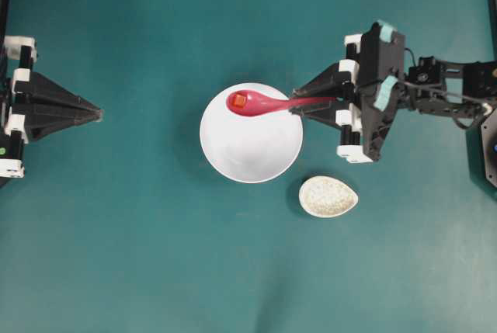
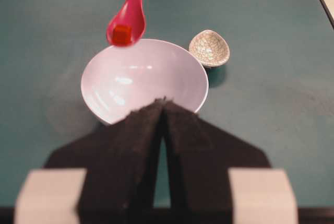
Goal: Grip the spoon and scoop the red block from the bowl with right arm.
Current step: 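Raise the spoon with the red cube up out of the bowl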
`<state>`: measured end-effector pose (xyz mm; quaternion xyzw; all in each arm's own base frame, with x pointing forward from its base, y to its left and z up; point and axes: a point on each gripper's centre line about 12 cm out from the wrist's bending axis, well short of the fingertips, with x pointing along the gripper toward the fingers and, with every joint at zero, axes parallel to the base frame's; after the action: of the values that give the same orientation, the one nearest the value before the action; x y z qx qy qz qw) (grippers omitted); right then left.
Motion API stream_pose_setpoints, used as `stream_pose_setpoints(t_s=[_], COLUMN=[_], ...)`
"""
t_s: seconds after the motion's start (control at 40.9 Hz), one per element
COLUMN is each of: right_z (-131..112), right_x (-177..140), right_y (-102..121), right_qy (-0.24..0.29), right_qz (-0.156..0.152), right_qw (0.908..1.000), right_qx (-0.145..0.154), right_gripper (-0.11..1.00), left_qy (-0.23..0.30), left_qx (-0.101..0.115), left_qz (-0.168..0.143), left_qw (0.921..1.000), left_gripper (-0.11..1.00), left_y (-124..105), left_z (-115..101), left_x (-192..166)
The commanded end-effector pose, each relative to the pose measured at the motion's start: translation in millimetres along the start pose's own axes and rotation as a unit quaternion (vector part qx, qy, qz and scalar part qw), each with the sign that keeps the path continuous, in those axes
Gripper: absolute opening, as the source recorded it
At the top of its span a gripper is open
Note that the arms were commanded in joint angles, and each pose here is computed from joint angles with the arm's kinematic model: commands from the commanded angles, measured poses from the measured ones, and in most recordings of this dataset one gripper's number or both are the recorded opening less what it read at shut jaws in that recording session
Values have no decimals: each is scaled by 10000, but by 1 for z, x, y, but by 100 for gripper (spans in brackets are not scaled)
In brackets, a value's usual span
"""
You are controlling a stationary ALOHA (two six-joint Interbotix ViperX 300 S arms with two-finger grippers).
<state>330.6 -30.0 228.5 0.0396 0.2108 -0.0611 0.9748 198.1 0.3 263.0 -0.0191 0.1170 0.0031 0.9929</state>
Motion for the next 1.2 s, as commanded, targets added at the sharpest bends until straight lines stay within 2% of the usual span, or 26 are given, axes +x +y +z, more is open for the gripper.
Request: stream_pose_setpoints(t_s=[0.0, 0.586, 1.173], right_z=[21, 35, 32], right_x=[-7, -15, -14], right_y=[3, 7, 8], right_qy=[-245, -368, -269], right_qz=[58, 140, 165], right_qw=[9997, 9992, 9995], right_qx=[3, 9, 12], right_gripper=[25, 25, 25], left_qy=[-99, -107, 54], left_qx=[2, 2, 2], left_qz=[-11, -11, -4], left_qw=[10000, 9999, 10000], left_gripper=[2, 2, 2], left_y=[-1, -1, 0], left_z=[8, 8, 4], left_x=[1, 0, 1])
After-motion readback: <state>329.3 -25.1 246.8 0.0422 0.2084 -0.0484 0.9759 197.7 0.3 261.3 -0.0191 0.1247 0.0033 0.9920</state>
